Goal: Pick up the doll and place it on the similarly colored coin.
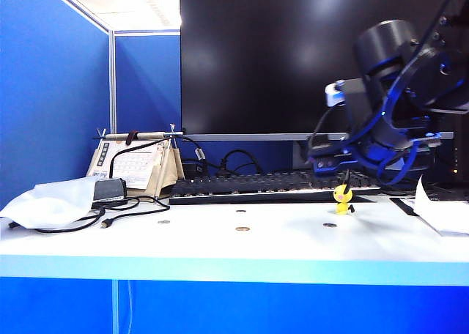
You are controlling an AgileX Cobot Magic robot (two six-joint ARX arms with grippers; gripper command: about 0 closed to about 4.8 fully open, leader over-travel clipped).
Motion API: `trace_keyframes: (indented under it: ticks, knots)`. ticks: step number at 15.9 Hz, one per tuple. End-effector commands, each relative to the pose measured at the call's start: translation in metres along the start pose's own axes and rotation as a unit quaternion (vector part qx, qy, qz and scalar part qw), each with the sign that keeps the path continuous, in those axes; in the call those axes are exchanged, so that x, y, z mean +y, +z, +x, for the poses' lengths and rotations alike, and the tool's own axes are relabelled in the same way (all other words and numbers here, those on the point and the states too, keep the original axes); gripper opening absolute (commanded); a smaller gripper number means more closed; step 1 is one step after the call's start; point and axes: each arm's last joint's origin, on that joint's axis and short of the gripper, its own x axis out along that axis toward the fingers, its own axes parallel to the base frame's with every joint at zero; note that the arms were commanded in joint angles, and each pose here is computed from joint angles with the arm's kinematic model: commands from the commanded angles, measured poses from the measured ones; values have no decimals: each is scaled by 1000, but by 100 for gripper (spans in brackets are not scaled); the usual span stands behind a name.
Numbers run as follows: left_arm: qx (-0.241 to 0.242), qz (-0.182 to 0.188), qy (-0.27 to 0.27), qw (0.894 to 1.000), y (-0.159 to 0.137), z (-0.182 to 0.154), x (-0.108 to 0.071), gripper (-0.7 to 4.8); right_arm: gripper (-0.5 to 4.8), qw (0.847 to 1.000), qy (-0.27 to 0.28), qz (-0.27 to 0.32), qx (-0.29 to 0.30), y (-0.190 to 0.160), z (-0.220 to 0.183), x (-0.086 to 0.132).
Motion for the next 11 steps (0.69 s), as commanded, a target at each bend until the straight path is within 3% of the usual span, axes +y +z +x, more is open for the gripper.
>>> trace_keyframes:
  ticks: [1,11]
  knots:
    - [0,2,2,1000,-1,0,0,296,441,999,18,23,-16,3,11,-7]
    - [0,2,2,1000,-1,0,0,296,441,999,23,18,19,4,65,5]
